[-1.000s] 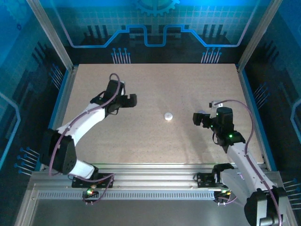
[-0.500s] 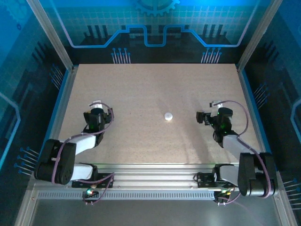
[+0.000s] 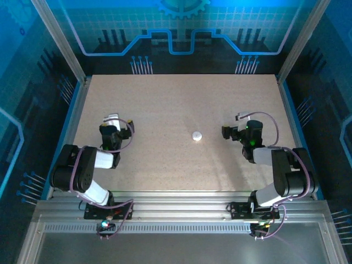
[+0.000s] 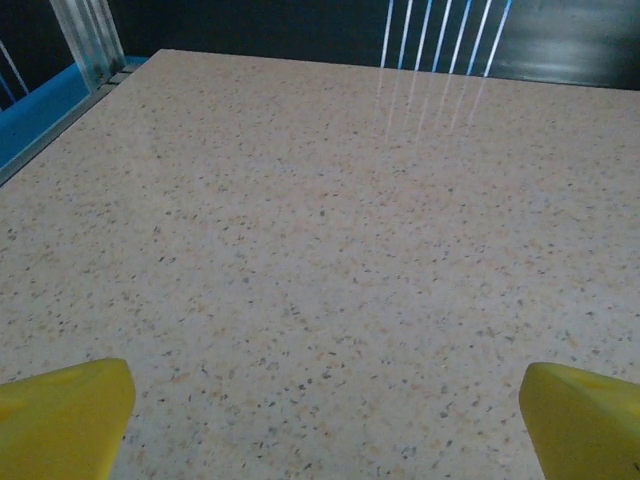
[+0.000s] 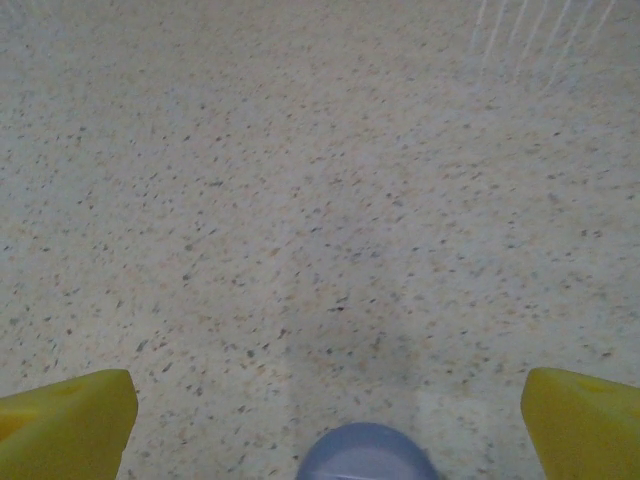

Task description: Insert wireless bluetooth earbuds into charging case

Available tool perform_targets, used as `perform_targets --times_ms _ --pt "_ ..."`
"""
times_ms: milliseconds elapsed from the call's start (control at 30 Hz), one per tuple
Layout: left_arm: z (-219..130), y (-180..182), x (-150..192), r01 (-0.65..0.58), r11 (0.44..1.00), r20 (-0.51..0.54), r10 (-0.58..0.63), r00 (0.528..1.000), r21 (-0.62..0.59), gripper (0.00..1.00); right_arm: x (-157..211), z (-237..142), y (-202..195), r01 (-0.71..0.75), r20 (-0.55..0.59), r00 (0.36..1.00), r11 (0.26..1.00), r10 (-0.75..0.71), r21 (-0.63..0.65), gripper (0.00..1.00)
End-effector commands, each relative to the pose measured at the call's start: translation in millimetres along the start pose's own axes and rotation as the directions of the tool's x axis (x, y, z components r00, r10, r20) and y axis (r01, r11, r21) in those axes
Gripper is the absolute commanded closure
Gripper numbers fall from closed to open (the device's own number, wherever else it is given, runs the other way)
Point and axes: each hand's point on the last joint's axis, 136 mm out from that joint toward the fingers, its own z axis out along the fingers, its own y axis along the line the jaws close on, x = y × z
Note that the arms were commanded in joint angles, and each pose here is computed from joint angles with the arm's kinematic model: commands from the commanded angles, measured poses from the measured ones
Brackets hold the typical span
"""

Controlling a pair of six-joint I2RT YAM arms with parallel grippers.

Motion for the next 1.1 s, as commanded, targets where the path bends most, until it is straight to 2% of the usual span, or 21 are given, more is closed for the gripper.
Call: perform_targets --times_ms 0,1067 --pt "0.3 -3.5 -6.1 0.019 0.999 0.014 -0.02 1.0 0.029 0.01 -19.4 -0.7 -3.2 0.027 0.075 0.997 0.999 -0.028 0.023 0.0" --pt "1.3 -6.0 -6.1 0.012 0.999 0.005 -0.012 1.0 0.039 0.01 -19.1 -0.9 -3.4 0.02 0.078 0.997 1.0 -0.021 0.015 0.0"
